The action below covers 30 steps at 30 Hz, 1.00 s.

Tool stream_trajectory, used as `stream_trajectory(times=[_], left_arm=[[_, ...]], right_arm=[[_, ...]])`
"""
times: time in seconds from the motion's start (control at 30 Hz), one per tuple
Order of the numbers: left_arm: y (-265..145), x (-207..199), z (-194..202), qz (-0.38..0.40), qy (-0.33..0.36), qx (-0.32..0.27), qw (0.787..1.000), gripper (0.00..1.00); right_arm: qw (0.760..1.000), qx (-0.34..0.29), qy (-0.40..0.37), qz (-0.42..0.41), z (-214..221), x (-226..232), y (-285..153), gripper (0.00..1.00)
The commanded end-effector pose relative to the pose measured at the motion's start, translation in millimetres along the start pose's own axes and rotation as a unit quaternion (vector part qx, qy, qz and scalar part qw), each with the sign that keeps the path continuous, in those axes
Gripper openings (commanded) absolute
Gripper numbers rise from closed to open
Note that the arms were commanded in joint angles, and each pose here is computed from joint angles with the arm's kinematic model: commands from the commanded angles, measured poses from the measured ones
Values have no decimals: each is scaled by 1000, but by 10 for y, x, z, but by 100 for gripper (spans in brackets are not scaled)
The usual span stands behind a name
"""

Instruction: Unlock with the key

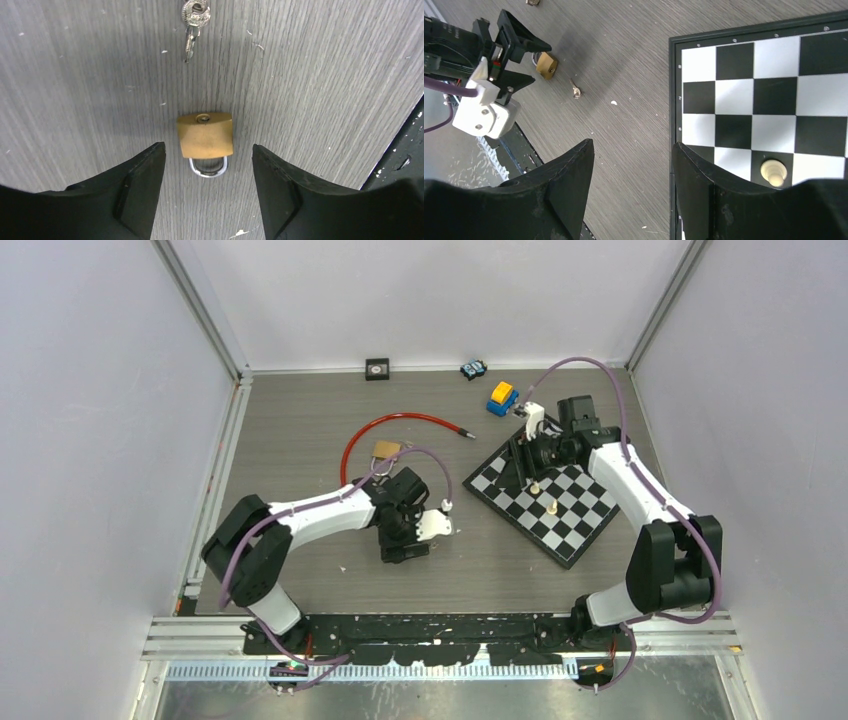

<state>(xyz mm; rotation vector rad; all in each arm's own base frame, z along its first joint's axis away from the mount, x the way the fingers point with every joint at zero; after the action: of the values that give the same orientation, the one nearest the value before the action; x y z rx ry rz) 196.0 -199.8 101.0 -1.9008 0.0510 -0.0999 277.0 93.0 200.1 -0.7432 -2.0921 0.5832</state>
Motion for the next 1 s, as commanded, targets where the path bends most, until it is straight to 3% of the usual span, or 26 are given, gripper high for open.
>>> stream_trajectory(times=[0.0,0.13,0.23,0.4,0.63,0.97], left_arm=[[-259,60,-70,-62,14,-36,997,69],[-552,108,63,-104,-18,-78,991,84],[-803,145,259,-133,-64,-115,982,89],[-1224,161,642,-185,-149,-178,955,99],[-1523,90,859,-234,-213,-200,927,98],[-1640,35,891,-252,-230,-208,917,98]], right_arm=[[999,6,-34,-11,-9,118,141,63],[995,40,-89,-16,94,306,363,63],[985,84,-150,-26,244,470,611,63],[934,179,-310,5,561,769,1121,60],[874,231,-427,12,619,951,1465,60],[837,246,-488,10,557,1098,1677,57]])
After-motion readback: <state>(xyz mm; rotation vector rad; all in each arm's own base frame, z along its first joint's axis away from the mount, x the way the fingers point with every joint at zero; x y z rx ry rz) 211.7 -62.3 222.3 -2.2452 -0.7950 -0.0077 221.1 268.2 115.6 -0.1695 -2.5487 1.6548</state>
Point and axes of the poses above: each gripper's point midway between its finger pads, its own y axis out along the fingers, its own x axis along the line the jaws close on, z = x × y, the point moved 8 cm from there along -y, back along the fingers, and after that the axes turned 10 degrees about y, right-handed, at the moved point
